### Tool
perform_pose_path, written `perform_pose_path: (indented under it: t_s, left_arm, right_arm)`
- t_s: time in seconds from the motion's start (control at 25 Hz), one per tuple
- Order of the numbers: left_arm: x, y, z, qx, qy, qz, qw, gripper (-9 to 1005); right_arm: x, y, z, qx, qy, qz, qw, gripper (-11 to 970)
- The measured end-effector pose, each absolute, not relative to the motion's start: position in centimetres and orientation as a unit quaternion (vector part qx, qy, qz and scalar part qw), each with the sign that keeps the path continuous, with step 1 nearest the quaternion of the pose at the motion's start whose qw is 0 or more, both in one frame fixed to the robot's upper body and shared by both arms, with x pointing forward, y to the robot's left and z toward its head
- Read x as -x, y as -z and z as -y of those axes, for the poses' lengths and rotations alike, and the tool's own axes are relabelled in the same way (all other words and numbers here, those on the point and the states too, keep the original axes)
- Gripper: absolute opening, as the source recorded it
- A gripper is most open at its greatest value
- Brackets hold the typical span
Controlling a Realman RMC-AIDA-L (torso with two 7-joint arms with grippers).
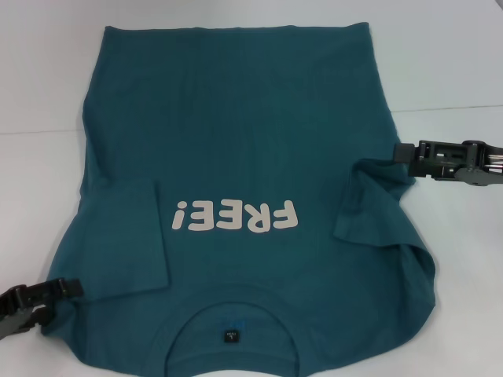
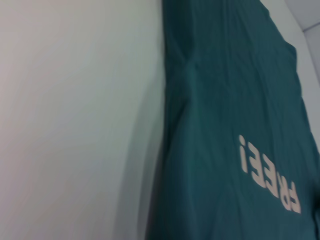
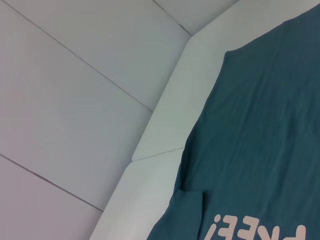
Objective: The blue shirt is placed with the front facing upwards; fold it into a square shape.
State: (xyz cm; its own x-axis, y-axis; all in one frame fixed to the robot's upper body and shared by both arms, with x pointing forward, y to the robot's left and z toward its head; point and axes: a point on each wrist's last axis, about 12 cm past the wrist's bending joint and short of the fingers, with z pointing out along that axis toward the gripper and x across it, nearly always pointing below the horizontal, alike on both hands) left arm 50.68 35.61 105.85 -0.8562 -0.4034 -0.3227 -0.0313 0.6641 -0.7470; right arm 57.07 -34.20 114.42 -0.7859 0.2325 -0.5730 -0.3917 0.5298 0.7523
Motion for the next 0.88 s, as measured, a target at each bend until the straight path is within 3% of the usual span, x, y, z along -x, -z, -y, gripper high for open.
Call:
perform_pose_path:
  t_s: [0.88]
  left_arm:
    - [-47.9, -106.4, -38.3, 0.224, 0.428, -0.847, 0.221, 900]
  right_arm:
    - [-57.1, -114.5, 34.1, 0.052, -0.484, -0.812, 0.322, 940]
